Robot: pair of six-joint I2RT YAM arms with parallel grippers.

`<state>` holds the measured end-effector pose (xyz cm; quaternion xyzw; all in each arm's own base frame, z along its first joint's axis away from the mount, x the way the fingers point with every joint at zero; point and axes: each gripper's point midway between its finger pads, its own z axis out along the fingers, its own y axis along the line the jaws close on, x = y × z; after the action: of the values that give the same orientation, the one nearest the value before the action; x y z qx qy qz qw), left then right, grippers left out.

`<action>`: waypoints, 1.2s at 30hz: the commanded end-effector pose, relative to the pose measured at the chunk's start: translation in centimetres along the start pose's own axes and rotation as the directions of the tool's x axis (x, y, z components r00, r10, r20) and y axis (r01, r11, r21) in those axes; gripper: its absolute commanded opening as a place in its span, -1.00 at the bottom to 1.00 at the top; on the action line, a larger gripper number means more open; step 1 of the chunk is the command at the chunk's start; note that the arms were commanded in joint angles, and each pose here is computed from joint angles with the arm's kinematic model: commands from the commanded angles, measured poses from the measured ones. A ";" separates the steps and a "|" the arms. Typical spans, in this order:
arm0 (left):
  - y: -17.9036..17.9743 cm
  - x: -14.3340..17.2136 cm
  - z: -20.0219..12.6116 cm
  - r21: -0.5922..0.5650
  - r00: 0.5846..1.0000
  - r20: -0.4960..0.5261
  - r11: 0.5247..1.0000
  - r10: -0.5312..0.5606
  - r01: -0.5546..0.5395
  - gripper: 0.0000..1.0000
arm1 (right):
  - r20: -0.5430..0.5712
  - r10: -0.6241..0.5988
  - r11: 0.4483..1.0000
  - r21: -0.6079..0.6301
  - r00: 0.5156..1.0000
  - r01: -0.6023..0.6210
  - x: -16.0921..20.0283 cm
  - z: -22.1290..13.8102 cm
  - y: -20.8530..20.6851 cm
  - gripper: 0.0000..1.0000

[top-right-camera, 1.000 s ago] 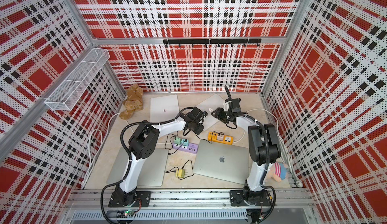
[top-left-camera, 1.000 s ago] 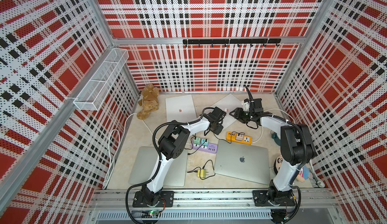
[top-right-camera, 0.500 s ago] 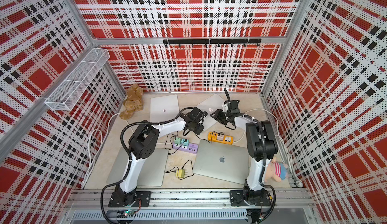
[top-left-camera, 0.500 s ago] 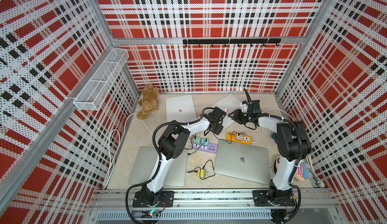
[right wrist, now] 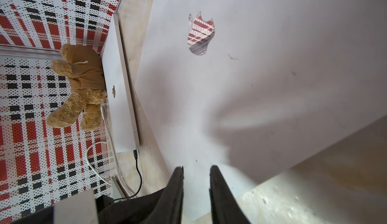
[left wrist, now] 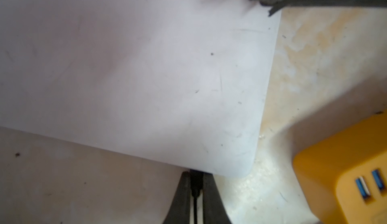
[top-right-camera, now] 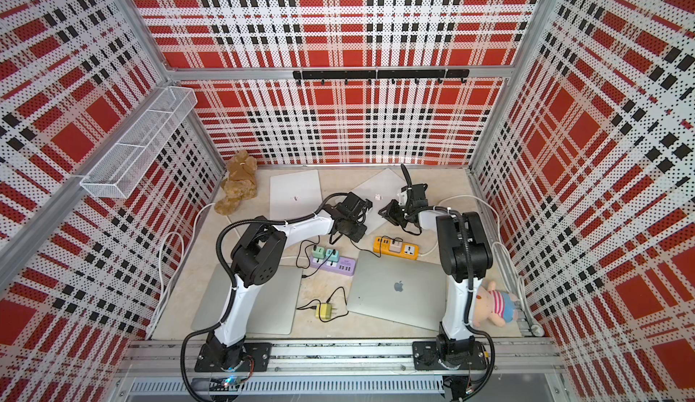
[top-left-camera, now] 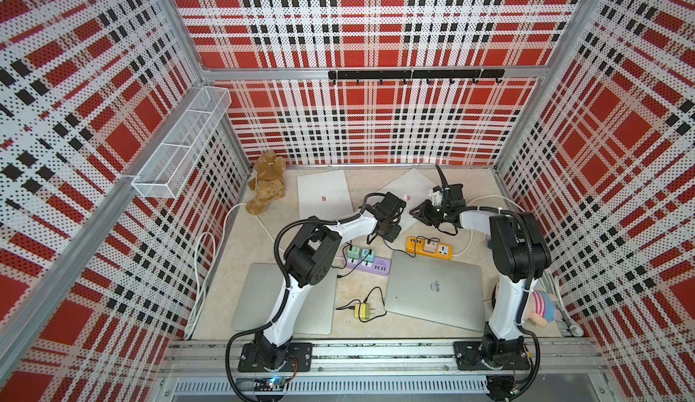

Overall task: Unplug the laptop charger
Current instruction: Remove the charging cable from the laptop.

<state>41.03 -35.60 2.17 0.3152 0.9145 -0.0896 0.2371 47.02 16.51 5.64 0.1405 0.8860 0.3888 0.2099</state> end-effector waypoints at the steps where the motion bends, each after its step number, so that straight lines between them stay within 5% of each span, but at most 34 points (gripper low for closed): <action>1: 0.8 0.8 0.3 -0.024 1.000 -0.015 0.999 -0.027 0.027 -0.89 | -0.011 0.025 0.999 0.029 1.000 -0.024 0.6 0.8 -1.6 -0.51; 8: 1.2 0.8 0.3 0.016 0.992 -0.018 0.992 -0.127 0.127 -0.89 | -0.008 0.048 0.998 0.041 0.999 -0.047 1.2 1.1 -2.6 -0.54; 22: 1.2 0.7 -0.6 -0.039 1.000 -0.018 0.999 0.002 -0.002 -0.88 | -0.016 0.050 0.996 0.081 0.999 -0.048 1.5 1.0 -3.3 -0.58; 30: 1.6 0.9 -0.5 0.005 0.989 -0.024 0.989 -0.148 0.148 -0.87 | -0.018 0.044 0.995 0.086 0.999 -0.042 1.4 0.9 -3.0 -0.59; 36: 0.7 0.8 -0.9 -0.020 0.999 -0.017 0.999 -0.038 0.038 -0.87 | -0.020 0.035 0.996 0.087 0.999 -0.033 1.3 0.9 -2.8 -0.59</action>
<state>41.02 -35.48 2.28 0.2874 0.9228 -0.1100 0.2317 47.00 16.27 4.28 0.1484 0.8875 0.3827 0.2096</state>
